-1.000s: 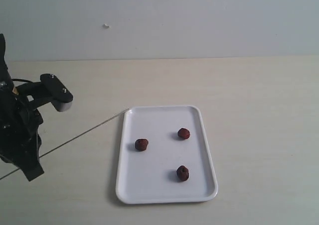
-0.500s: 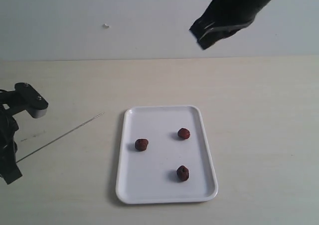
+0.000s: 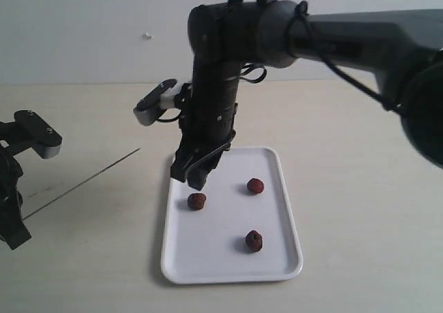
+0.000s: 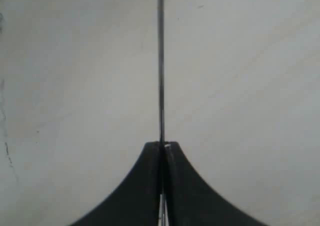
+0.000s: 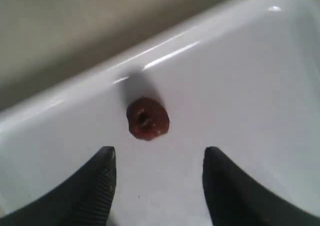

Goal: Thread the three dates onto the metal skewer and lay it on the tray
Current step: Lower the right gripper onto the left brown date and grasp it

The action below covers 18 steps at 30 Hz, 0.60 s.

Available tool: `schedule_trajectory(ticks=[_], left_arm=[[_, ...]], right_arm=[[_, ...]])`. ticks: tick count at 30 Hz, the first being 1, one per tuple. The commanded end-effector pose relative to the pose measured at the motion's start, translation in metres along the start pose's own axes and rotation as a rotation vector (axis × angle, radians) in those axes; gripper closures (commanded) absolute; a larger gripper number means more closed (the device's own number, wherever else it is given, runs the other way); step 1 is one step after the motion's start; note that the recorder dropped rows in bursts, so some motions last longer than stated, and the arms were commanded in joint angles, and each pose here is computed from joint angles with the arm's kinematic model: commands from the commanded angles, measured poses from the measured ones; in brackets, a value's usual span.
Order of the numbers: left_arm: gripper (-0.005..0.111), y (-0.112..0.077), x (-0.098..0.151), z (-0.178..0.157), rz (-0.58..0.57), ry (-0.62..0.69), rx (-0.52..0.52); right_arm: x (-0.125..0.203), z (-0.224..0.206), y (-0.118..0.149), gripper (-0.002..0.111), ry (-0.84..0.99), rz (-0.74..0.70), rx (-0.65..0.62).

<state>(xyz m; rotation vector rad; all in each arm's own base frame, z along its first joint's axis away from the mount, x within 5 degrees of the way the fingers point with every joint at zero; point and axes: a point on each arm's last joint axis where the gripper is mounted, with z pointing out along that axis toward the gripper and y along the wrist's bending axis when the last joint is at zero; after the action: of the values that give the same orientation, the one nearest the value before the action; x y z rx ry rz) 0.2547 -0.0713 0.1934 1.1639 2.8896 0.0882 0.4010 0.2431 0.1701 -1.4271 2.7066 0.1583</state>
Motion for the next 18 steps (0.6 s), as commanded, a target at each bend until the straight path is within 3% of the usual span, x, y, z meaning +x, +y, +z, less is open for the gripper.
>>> schedule_trajectory(ticks=[1,18], left_arm=[[0.107,0.000,0.000,-0.002,-0.010,-0.018,0.001],[0.107,-0.001,-0.001,-0.002,-0.011,-0.030,0.007]], right_arm=[[-0.012,0.016,0.006,0.053,0.021,-0.051,0.025],[-0.012,0.054,0.003,0.053,0.080,-0.025,-0.008]])
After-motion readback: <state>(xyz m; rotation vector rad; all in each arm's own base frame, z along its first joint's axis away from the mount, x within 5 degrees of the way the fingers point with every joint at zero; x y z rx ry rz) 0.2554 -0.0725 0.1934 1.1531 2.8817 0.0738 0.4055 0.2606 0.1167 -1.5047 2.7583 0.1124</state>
